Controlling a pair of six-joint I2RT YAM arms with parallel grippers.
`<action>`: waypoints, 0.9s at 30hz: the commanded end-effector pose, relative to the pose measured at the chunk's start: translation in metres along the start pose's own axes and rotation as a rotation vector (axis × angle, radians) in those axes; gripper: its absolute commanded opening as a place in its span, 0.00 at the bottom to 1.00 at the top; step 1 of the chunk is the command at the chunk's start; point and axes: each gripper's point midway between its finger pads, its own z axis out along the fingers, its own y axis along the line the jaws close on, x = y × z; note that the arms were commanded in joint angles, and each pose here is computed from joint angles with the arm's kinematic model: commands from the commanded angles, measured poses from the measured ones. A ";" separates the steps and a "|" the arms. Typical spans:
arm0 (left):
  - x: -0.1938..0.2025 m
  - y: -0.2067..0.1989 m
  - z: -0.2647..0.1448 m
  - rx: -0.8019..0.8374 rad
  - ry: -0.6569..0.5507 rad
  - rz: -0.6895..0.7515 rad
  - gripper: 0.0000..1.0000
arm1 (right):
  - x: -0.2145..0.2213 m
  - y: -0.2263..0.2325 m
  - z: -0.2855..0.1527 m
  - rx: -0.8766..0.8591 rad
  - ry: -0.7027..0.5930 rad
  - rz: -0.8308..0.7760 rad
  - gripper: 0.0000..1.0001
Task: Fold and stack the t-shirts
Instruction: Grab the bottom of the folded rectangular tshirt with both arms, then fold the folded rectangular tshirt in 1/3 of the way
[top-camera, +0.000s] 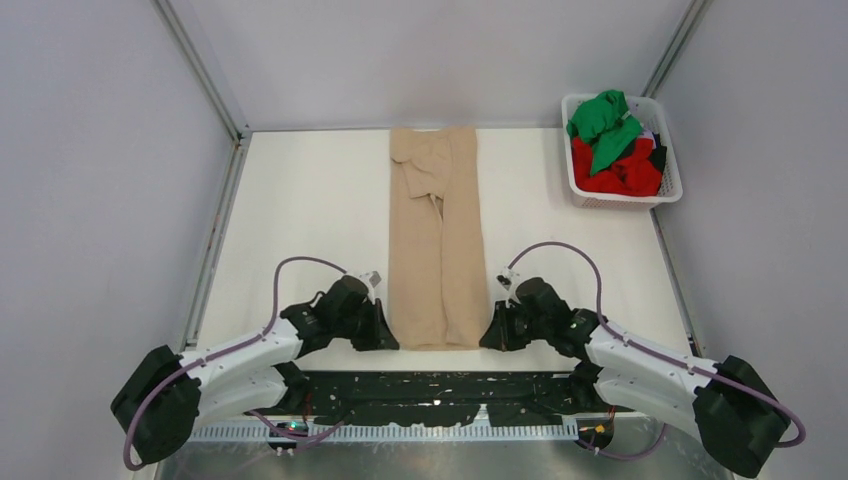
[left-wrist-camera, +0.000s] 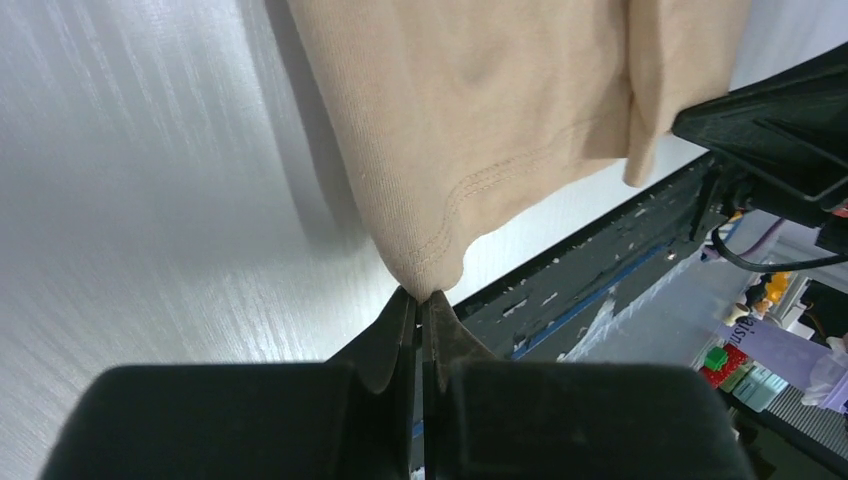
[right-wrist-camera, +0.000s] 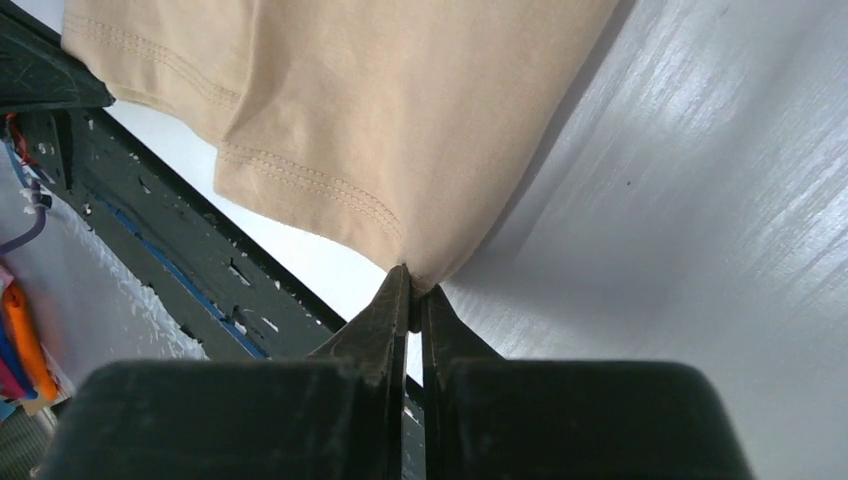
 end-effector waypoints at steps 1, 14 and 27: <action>-0.015 -0.024 -0.009 0.125 -0.101 0.064 0.00 | -0.019 0.017 -0.006 -0.078 -0.104 -0.069 0.05; -0.126 -0.064 -0.032 0.139 -0.344 0.050 0.00 | -0.166 0.045 -0.034 0.051 -0.510 -0.090 0.05; -0.253 -0.061 -0.012 0.180 -0.335 -0.085 0.00 | -0.289 0.019 -0.020 0.098 -0.567 -0.075 0.05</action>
